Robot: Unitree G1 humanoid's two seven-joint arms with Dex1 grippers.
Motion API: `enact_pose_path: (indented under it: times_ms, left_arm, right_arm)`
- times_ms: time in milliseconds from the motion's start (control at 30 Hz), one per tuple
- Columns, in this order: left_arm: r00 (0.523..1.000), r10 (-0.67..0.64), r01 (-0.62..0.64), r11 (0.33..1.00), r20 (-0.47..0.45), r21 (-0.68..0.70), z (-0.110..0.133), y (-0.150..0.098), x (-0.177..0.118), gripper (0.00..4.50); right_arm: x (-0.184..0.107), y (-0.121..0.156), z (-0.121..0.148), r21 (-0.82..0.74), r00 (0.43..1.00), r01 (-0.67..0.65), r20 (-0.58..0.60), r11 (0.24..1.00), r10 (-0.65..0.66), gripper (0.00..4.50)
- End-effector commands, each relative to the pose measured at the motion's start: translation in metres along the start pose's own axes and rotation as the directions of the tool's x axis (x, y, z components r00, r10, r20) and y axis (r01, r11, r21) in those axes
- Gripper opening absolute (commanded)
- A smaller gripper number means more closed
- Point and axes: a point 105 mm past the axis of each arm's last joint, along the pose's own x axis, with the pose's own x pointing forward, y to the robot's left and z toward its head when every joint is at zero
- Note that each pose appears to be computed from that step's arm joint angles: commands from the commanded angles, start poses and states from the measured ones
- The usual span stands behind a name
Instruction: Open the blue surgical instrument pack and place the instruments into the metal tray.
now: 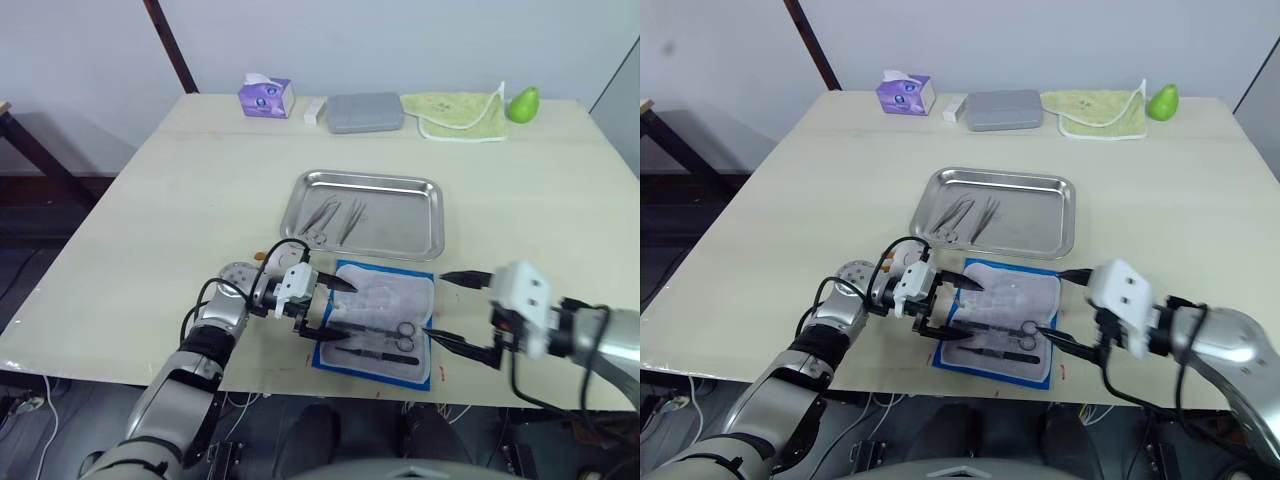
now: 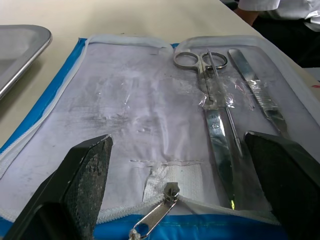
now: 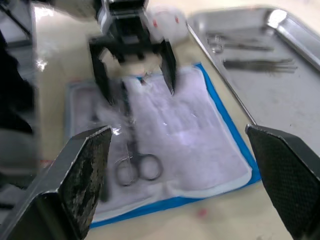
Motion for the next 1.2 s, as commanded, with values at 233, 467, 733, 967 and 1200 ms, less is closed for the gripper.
enact_pose_path:
  times_ms: [233, 467, 733, 967, 1200]
  left_arm:
    - [0.994, -0.106, 0.103, 0.992, -0.039, -0.076, -0.012, -0.023, 0.005, 4.45]
    - [0.994, -0.104, 0.101, 0.992, -0.035, -0.079, -0.012, -0.026, 0.005, 4.45]
    - [0.995, -0.094, 0.091, 0.992, -0.033, -0.084, -0.011, -0.026, 0.004, 4.45]
    - [0.996, -0.078, 0.075, 0.993, -0.035, -0.086, -0.01, -0.022, 0.003, 4.45]
    - [0.997, -0.072, 0.068, 0.994, -0.036, -0.09, -0.009, -0.023, 0.002, 4.45]
  right_arm:
    - [0.039, 0.015, -0.016, -0.047, 0.991, -0.096, -0.097, 0.994, 0.091, 4.5]
    - [0.044, 0.018, -0.019, -0.049, 0.988, -0.098, -0.122, 0.994, 0.091, 4.5]
    - [0.049, 0.019, -0.027, -0.057, 0.986, -0.088, -0.148, 0.994, 0.079, 4.5]
    - [0.049, 0.028, -0.031, -0.075, 0.978, -0.133, -0.171, 0.988, 0.119, 4.5]
    - [0.053, 0.034, -0.037, -0.054, 0.974, -0.132, -0.19, 0.99, 0.119, 4.5]
